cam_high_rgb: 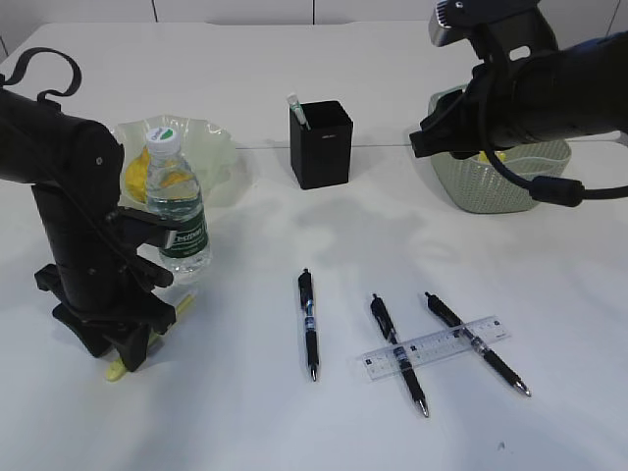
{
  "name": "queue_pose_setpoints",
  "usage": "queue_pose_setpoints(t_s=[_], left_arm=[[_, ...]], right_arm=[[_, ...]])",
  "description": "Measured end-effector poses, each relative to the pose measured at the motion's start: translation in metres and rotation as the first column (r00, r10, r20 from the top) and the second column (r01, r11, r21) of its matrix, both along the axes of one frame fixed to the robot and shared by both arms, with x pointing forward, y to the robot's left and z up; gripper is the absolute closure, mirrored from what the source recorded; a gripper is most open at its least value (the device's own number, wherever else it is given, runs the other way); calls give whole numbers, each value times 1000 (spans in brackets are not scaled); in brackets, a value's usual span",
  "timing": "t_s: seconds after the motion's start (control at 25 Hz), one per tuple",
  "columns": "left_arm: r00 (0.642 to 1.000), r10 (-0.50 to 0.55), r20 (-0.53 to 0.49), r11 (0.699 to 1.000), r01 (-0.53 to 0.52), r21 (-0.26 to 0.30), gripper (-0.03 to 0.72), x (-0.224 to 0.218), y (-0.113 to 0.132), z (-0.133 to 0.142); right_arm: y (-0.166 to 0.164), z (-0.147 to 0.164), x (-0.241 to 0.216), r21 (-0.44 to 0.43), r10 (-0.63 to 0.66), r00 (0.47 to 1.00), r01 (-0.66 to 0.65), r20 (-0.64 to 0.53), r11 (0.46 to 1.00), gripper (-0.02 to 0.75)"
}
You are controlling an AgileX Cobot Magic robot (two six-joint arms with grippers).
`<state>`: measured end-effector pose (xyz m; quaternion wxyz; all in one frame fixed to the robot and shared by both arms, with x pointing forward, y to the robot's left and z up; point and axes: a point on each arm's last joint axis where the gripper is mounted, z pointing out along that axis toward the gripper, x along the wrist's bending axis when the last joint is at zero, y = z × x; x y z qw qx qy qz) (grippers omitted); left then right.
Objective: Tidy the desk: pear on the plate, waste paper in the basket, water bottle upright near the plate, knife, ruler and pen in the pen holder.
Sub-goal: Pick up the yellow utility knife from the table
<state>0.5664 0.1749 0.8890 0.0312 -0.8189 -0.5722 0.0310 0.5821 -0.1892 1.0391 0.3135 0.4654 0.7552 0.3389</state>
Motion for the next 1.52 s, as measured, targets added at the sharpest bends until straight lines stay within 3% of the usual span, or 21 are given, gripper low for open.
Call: queue_pose_setpoints(t_s=[0.72, 1.0, 1.32, 1.52], left_arm=[[997, -71, 12, 997, 71, 12, 367, -6, -18, -1], [997, -78, 17, 997, 78, 17, 426, -6, -17, -1], [996, -82, 23, 996, 82, 20, 551, -5, -17, -1], [996, -82, 23, 996, 82, 20, 575, -5, -17, -1]], right_arm=[[0, 0, 0, 0, 1, 1000, -1, 3, 1000, 520], [0, 0, 0, 0, 1, 1000, -1, 3, 1000, 520], [0, 0, 0, 0, 1, 1000, -1, 3, 1000, 519], [0, 0, 0, 0, 1, 1000, -1, 3, 1000, 520]])
